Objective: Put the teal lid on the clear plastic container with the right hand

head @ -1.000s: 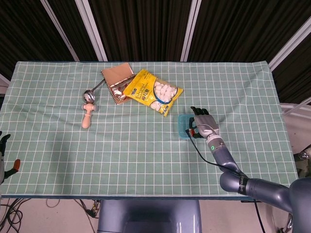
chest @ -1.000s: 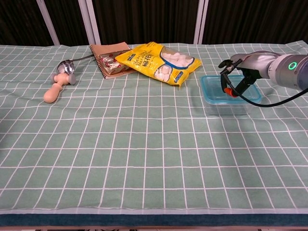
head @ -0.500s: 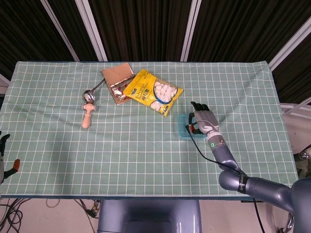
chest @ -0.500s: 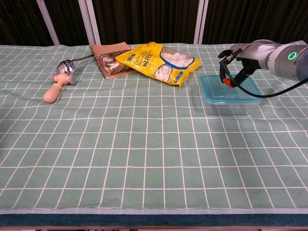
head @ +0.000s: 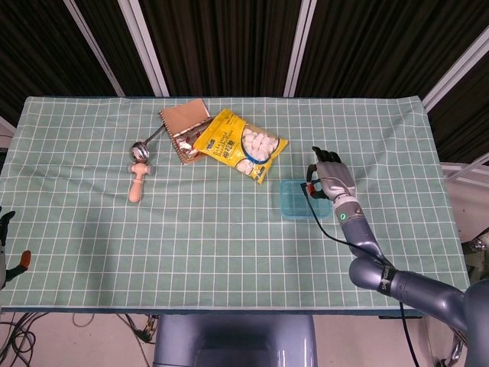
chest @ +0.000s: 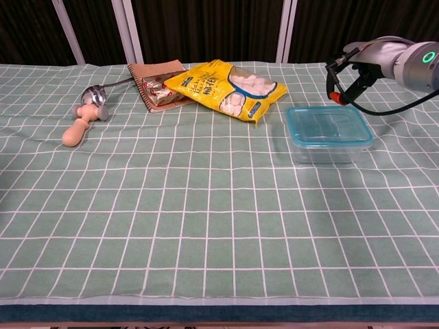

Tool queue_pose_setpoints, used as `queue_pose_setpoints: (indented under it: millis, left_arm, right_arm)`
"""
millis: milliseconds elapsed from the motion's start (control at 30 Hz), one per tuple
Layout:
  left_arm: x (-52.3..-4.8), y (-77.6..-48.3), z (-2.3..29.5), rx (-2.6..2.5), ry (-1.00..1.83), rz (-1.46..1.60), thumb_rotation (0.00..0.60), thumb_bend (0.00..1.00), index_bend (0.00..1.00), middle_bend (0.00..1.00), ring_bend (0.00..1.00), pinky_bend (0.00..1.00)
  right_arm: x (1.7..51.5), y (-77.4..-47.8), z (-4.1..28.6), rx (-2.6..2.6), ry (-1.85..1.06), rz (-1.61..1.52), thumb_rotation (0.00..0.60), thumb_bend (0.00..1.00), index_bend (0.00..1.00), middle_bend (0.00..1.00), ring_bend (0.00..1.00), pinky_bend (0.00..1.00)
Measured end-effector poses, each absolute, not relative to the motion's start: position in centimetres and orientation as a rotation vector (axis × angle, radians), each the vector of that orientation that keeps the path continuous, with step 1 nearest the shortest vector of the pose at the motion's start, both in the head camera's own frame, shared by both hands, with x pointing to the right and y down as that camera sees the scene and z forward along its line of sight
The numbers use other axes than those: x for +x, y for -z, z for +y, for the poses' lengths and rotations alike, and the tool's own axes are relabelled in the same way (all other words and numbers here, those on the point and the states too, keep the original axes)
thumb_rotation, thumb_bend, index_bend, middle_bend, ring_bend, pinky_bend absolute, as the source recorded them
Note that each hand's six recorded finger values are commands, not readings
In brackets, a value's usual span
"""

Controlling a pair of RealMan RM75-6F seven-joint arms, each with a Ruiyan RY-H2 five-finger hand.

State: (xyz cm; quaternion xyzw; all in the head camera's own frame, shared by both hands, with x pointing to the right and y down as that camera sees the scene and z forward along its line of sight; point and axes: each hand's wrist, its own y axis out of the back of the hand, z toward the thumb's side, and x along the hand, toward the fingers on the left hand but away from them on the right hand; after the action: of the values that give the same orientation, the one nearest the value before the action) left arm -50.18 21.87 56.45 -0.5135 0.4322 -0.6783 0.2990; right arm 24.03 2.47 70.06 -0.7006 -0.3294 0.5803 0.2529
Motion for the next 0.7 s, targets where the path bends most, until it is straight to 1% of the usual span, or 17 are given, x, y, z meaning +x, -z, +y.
queue_pose_setpoints:
  millis: [700]
  left_arm:
    - [-50.2,-56.5,21.9,-1.358,1.805,1.142,0.600,0.35,0.13,0.00,0.00,0.00]
  right_arm:
    - [26.1,-72.0,2.5,-1.885,-1.639,-0.887,0.600,0.53,0.59,0.00,0.00,0.00]
